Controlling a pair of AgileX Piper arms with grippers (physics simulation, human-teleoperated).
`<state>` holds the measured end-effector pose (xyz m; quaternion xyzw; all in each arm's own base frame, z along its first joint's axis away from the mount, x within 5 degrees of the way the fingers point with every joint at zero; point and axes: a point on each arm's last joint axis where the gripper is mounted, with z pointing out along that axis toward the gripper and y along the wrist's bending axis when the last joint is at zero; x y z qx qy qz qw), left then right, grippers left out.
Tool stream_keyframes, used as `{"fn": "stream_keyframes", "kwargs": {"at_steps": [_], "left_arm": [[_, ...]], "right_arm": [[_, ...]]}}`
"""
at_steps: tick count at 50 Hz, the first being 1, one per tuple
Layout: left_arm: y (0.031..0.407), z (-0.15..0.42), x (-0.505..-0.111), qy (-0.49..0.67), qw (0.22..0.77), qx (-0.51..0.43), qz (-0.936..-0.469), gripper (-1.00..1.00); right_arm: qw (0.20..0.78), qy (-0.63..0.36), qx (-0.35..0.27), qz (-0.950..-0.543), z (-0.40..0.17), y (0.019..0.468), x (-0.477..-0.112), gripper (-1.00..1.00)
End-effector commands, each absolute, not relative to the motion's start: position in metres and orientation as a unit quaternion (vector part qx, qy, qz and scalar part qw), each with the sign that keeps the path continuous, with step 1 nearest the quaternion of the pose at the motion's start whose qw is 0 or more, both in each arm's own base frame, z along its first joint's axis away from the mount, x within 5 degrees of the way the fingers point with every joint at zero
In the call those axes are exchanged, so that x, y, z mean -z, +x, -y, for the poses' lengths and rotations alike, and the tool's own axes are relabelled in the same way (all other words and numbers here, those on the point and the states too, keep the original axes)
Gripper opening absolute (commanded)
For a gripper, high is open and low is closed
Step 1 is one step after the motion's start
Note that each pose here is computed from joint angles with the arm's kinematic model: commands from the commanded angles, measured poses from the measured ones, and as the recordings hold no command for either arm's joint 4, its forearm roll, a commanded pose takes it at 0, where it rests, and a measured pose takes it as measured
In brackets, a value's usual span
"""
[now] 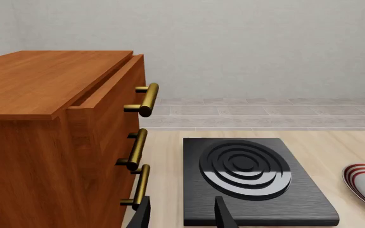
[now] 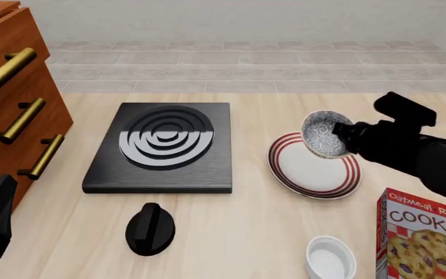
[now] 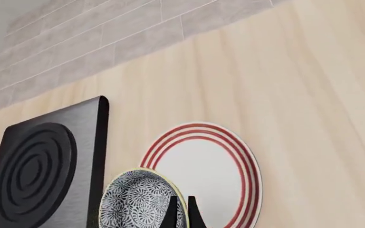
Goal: Pick the akita bowl on the cookies box and place it on the plate.
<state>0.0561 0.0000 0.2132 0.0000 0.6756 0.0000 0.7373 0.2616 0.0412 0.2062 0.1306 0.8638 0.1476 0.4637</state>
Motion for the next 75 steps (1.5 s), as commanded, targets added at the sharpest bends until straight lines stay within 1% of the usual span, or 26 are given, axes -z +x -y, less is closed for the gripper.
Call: {"fn": "stream_keyframes", "kwargs": {"at_steps": [1,9,21,75], "left_arm": [[0.056,0.0,-0.213,0.0,0.737,0.0,-0.676,1.0],[0.056,0.0,-0.213,0.0,0.737,0.0,-0.676,1.0],[0.056,0.0,-0.213,0.0,0.737,0.0,-0.676,1.0],[0.056,0.0,-0.213,0.0,0.737,0.0,-0.676,1.0]], "right_arm": [[0.454,0.137,-0.142,-0.869,-0.04,0.272,-0.2,-1.0],[0.45,0.134,-0.131,-0.873,-0.037,0.278,-0.198,-1.0],[0.442,0.136,-0.123,-0.878,-0.034,0.287,-0.186,-1.0],[0.423,0.142,-0.112,-0.888,-0.031,0.306,-0.157,-1.0]]}}
